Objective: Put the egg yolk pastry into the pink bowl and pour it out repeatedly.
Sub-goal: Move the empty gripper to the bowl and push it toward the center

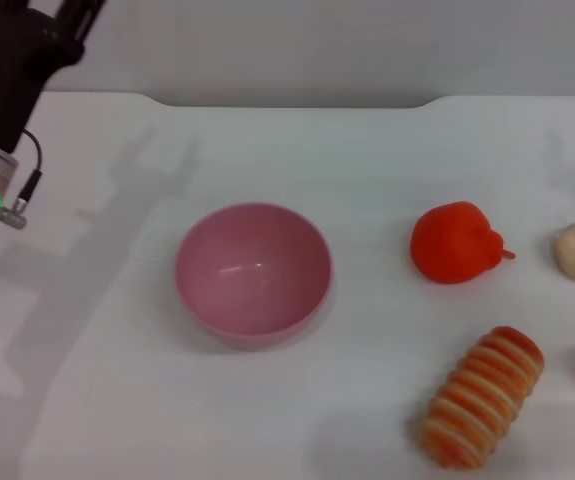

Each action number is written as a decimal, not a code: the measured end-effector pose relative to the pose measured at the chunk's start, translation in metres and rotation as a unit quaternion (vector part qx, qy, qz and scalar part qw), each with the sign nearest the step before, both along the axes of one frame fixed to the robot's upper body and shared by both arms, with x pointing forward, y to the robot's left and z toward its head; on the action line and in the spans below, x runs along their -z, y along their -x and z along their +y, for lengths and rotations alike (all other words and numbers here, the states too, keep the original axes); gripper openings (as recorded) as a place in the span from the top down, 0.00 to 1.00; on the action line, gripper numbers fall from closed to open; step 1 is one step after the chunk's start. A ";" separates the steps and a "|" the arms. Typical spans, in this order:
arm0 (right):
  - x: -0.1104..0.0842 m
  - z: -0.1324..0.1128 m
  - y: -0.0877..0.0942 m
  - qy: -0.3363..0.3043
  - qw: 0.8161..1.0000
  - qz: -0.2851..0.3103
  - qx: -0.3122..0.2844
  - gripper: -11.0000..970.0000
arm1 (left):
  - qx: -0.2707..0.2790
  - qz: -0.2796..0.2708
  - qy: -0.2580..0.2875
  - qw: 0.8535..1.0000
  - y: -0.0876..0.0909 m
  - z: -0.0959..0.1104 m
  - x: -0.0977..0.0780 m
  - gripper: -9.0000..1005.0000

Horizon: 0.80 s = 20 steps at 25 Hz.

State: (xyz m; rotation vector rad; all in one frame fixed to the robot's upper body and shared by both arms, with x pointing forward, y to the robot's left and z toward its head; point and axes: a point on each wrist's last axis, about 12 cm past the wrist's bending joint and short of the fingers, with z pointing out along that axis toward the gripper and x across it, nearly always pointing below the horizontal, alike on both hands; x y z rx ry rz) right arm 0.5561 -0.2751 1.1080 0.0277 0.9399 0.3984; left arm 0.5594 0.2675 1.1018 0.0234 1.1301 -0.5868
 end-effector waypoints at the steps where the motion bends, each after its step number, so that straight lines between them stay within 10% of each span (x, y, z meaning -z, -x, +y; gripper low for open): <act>1: 0.001 0.000 0.000 -0.004 1.000 0.003 -0.004 0.40 | 0.008 0.011 -0.013 1.000 -0.002 -0.004 0.002 0.28; 20: -0.010 0.002 -0.013 -0.011 1.000 -0.005 -0.023 0.40 | 0.003 0.057 -0.046 0.997 -0.009 -0.007 0.013 0.29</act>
